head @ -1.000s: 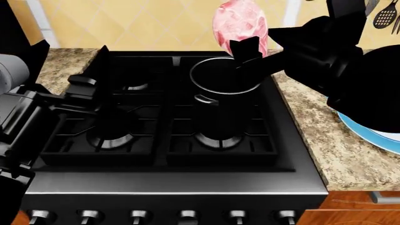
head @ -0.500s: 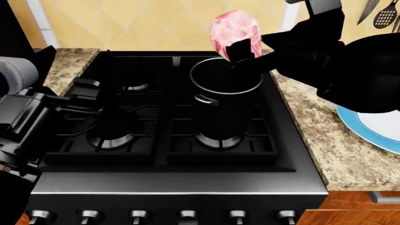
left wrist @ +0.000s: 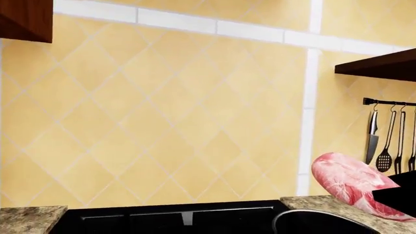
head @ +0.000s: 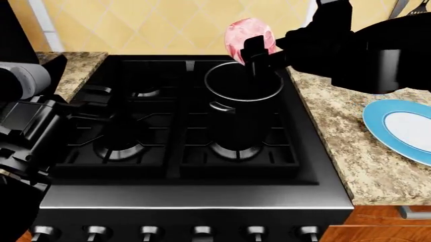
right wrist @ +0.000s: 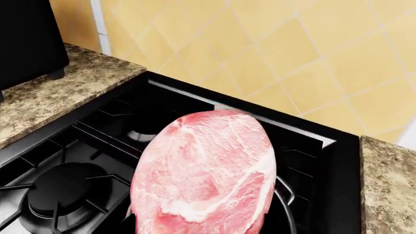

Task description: Frozen meat rests on a plate on the counter. Retrieve the meat and place it in a pot on a burner. Then turn the burner on.

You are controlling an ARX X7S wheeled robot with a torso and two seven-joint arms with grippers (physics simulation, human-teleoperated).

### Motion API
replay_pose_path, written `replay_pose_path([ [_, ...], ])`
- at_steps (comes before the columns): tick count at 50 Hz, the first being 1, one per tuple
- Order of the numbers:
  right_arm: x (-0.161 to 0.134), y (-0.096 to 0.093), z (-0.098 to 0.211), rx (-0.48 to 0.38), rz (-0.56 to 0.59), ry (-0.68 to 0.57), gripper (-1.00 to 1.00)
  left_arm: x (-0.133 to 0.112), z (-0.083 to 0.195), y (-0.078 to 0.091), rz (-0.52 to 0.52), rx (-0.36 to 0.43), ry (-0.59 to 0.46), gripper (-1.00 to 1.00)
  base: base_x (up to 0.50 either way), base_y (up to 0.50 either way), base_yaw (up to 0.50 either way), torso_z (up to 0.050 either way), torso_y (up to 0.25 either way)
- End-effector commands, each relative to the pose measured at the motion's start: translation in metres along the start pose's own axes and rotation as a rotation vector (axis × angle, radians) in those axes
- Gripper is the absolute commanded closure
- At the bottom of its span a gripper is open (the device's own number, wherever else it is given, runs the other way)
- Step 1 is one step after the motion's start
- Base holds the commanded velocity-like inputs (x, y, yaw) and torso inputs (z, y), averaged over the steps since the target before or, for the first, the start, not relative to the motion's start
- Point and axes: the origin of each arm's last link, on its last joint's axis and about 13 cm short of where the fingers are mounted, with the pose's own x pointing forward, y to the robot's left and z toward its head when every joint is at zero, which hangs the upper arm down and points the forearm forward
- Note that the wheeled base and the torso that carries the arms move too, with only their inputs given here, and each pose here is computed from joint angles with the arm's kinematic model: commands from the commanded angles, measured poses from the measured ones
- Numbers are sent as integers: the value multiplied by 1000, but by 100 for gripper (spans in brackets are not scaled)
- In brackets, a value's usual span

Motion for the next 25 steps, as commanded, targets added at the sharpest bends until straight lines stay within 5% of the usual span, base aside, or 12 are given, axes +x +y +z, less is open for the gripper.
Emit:
replay_pose_path([
  [1, 11, -8, 5, 21, 9, 40, 100, 6, -4, 2, 2, -7, 10, -100, 0, 0, 0, 0, 0],
  [25, 19, -10, 8, 10, 37, 147, 100, 9, -9, 9, 13, -21, 9, -100, 0, 0, 0, 1, 0],
])
